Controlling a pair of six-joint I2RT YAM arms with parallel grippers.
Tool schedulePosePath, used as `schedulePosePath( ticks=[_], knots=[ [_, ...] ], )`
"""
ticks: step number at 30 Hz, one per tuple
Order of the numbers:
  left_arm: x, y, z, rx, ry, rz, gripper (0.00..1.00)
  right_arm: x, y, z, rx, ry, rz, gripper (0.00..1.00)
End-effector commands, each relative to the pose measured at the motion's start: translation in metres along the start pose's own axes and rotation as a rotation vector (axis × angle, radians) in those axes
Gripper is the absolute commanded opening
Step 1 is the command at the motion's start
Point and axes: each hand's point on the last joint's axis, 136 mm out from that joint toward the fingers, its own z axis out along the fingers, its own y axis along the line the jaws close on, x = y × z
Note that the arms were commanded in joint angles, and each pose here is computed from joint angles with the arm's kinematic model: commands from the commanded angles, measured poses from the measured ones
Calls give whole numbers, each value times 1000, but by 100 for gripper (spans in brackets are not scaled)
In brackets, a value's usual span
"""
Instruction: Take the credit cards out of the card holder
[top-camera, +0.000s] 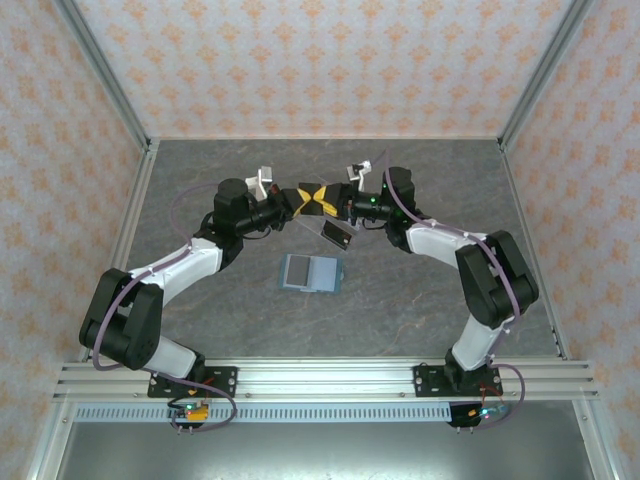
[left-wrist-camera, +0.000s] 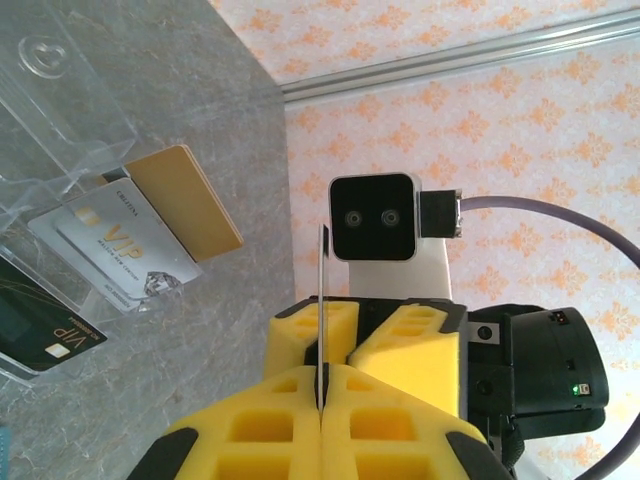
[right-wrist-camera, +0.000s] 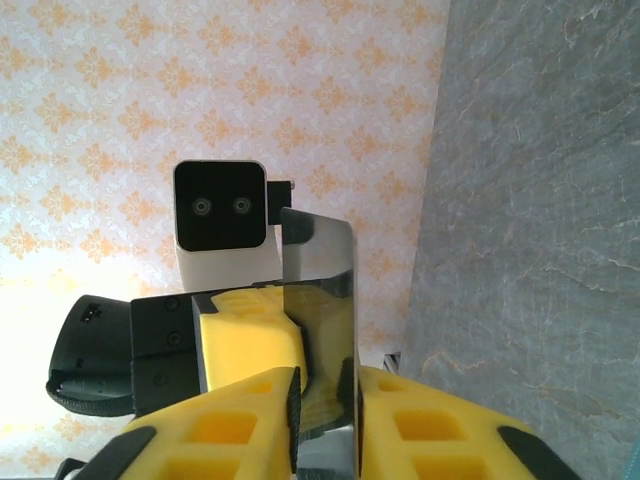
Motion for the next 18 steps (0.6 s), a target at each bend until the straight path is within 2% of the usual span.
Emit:
schedulePosePath(
  ticks=[1, 2, 5, 7, 12, 18],
  knots=[
    [-10, -2, -3, 7, -57, -1, 0, -6, 25, 3, -51, 3, -84, 9],
    [-9, 3, -4, -13, -59, -5, 0, -6, 20, 3, -23, 0, -85, 6],
    [-7, 29, -6, -160, -47, -8, 33, -5, 8, -1, 95, 5, -154, 0],
    [-5, 54, -14, -319, -39, -3, 46, -7, -4, -9, 228, 1, -220, 0],
    [-7, 97, -44, -611, -63, 48, 68, -13, -24, -35, 523, 16, -418, 0],
    [-14, 118, -76, -804, -101, 150, 89, -16, -48, -63, 797, 130, -656, 0]
  ],
)
